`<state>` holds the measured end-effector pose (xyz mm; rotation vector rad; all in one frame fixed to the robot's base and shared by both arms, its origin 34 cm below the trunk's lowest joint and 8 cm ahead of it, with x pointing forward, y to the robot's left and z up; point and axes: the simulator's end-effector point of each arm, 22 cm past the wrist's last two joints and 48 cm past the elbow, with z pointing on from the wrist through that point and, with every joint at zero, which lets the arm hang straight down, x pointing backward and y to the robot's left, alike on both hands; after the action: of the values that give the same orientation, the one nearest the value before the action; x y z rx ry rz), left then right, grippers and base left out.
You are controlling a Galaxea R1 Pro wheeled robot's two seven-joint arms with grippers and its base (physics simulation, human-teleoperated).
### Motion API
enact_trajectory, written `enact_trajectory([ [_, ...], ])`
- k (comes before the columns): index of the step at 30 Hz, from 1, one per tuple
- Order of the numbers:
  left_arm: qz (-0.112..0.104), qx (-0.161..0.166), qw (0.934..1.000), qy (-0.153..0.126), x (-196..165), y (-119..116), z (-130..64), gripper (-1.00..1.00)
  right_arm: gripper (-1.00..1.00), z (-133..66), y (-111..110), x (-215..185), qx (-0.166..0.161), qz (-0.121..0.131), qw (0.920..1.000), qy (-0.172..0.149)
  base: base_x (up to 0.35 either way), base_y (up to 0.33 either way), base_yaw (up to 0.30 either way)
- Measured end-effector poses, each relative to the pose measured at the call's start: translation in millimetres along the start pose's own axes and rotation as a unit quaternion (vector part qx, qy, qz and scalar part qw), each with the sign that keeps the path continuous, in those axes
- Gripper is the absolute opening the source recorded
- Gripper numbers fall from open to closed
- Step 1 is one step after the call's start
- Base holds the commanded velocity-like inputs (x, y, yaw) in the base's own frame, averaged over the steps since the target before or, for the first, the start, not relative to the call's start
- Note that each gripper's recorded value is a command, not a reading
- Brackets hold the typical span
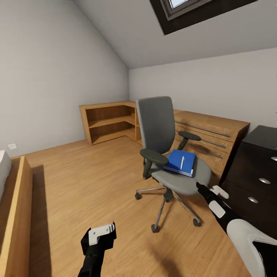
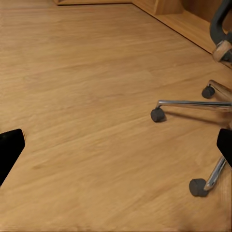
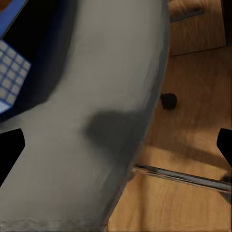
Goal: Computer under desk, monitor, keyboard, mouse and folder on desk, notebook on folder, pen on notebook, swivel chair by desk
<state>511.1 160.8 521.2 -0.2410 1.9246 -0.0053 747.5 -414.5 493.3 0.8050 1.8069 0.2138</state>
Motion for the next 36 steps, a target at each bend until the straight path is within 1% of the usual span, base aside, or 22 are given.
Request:
enact_trajectory([
  [5, 0.0, 0.0, 1.0, 0.0, -0.2, 0.0, -0.1, 1.0, 1.0, -0.2, 0.2, -0.2, 0.0, 0.0, 1.0, 0.0, -0.091, 0.0, 0.0],
  [13, 0.0, 0.0, 1.0, 0.0, 0.1, 0.0, 0.0, 1.0, 1.0, 0.1, -0.3, -0.2, 0.0, 0.0, 1.0, 0.0, -0.264, 0.0, 0.0],
  [17, 0.0, 0.0, 1.0, 0.0, 0.0, 0.2, 0.0, 1.0, 1.0, 0.0, -0.4, -0.6, 0.0, 0.0, 1.0, 0.0, -0.168, 0.0, 0.0],
  [31, 0.0, 0.0, 1.0, 0.0, -0.2, 0.1, -0.2, 1.0, 1.0, -0.3, 0.8, 1.0, 0.0, -0.001, 1.0, 0.0, -0.02, 0.0, 0.001],
  [36, 0.0, 0.0, 1.0, 0.001, 0.3, 0.0, -0.2, 1.0, 1.0, -0.4, 1.8, 1.8, -0.001, -0.002, 1.0, 0.001, 0.0, 0.0, 0.127],
])
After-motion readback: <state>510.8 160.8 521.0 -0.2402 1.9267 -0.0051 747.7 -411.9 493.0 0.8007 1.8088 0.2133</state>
